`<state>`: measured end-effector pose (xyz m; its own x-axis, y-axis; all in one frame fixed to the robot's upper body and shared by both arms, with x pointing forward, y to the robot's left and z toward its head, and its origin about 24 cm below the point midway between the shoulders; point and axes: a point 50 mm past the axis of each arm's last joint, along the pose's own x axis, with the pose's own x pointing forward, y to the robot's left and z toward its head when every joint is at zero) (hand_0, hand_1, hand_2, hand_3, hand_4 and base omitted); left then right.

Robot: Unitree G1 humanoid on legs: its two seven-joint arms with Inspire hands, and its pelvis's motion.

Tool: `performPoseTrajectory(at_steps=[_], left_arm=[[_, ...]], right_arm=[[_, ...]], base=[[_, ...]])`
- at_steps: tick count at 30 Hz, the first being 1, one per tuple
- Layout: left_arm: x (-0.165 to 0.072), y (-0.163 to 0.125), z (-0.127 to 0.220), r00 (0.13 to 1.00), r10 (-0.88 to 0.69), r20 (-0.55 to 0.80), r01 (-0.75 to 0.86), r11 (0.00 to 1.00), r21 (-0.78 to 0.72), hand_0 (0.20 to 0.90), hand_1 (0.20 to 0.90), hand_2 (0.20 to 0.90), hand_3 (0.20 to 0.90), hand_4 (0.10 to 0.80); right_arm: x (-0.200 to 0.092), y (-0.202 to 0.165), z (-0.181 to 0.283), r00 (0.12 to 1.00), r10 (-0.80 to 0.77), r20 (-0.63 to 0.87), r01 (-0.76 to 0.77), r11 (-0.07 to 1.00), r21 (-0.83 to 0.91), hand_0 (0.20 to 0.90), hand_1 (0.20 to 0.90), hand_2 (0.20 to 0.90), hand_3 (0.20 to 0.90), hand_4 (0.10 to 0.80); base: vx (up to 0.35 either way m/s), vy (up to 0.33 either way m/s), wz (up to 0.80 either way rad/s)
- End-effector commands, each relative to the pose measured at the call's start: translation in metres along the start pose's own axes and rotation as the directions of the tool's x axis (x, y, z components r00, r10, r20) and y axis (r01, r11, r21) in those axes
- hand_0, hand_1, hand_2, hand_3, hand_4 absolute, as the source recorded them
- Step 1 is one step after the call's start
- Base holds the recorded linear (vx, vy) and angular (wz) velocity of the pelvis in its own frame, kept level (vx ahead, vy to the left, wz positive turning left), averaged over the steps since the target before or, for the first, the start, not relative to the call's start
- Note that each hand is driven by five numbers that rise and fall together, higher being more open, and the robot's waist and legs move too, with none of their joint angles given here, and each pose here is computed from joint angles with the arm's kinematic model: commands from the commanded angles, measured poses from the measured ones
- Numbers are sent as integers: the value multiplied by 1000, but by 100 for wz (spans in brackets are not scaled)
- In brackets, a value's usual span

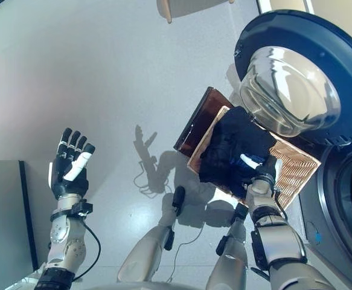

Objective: Pick up the clothes and place them into the washing machine

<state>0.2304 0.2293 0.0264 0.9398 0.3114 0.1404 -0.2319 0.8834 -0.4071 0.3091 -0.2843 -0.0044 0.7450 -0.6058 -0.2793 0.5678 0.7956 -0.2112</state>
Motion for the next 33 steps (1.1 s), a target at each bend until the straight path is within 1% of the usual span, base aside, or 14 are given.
performPoseTrajectory(at_steps=[1, 4, 5, 9, 10, 15, 18, 20, 24, 26, 27, 29, 31, 33], left_arm=[[9, 12, 45, 975, 12, 224, -17, 1000, 24, 900, 900, 900, 900, 800], [8, 15, 44, 975, 18, 219, -25, 999, 28, 900, 900, 900, 900, 800], [7, 17, 44, 975, 29, 218, -37, 999, 32, 900, 900, 900, 900, 800], [6, 21, 42, 977, 43, 210, -51, 998, 35, 900, 900, 900, 900, 800], [5, 23, 42, 977, 53, 208, -60, 998, 31, 900, 900, 900, 900, 800], [4, 25, 39, 977, 73, 200, -77, 997, 15, 900, 900, 900, 900, 800], [3, 25, 37, 978, 77, 193, -80, 997, 8, 900, 900, 900, 900, 800], [2, 25, 35, 979, 81, 187, -83, 997, 1, 900, 900, 900, 900, 800], [1, 24, 30, 979, 97, 177, -95, 995, -19, 900, 900, 900, 900, 800], [-1, 23, 28, 980, 100, 170, -97, 995, -28, 900, 900, 900, 900, 800], [-1, 23, 27, 981, 102, 165, -98, 995, -34, 900, 900, 900, 900, 800], [-1, 22, 26, 982, 100, 159, -95, 995, -40, 900, 900, 900, 900, 800], [-1, 20, 25, 983, 97, 156, -90, 995, -50, 900, 900, 900, 900, 800], [-1, 19, 25, 983, 95, 156, -87, 995, -58, 900, 900, 900, 900, 800]], right_arm=[[5, -26, 20, 987, -79, 137, 65, 993, 103, 200, 200, 200, 200, 300], [4, -35, 16, 985, -101, 140, 82, 987, 140, 200, 200, 200, 200, 300], [4, -45, 16, 980, -133, 148, 105, 977, 185, 200, 200, 200, 200, 300], [1, -53, 16, 973, -149, 174, 105, 965, 239, 200, 200, 200, 200, 300], [-1, -59, 14, 970, -170, 173, 114, 950, 292, 200, 200, 200, 200, 300], [-3, -71, 17, 957, -218, 192, 117, 895, 431, 200, 200, 200, 200, 300], [-6, -76, 21, 945, -250, 213, 96, 831, 549, 200, 200, 200, 200, 300], [-9, -83, 24, 928, -304, 216, 89, 742, 664, 200, 200, 200, 200, 300], [-14, -88, 23, 901, -385, 202, 64, 576, 815, 200, 200, 200, 200, 300], [-16, -91, 19, 886, -432, 166, 56, 456, 888, 200, 200, 200, 200, 300], [-17, -92, 18, 878, -453, 151, 53, 405, 913, 200, 200, 200, 200, 300], [-18, -93, 14, 873, -474, 114, 62, 340, 938, 200, 200, 200, 200, 300], [-18, -93, 6, 863, -503, 40, 87, 227, 970, 200, 200, 200, 200, 300], [-18, -93, 5, 862, -506, 28, 85, 198, 976, 200, 200, 200, 200, 300]], base=[[15, -5, -10], [27, -5, -16], [22, -14, -15], [12, -3, -14], [22, -6, -17], [-1, -2, -12], [15, -10, -3], [0, 0, 0], [8, -1, 0], [0, 0, 0], [0, 0, 0], [6, 8, -2], [3, 8, -4], [-2, 4, -2]])
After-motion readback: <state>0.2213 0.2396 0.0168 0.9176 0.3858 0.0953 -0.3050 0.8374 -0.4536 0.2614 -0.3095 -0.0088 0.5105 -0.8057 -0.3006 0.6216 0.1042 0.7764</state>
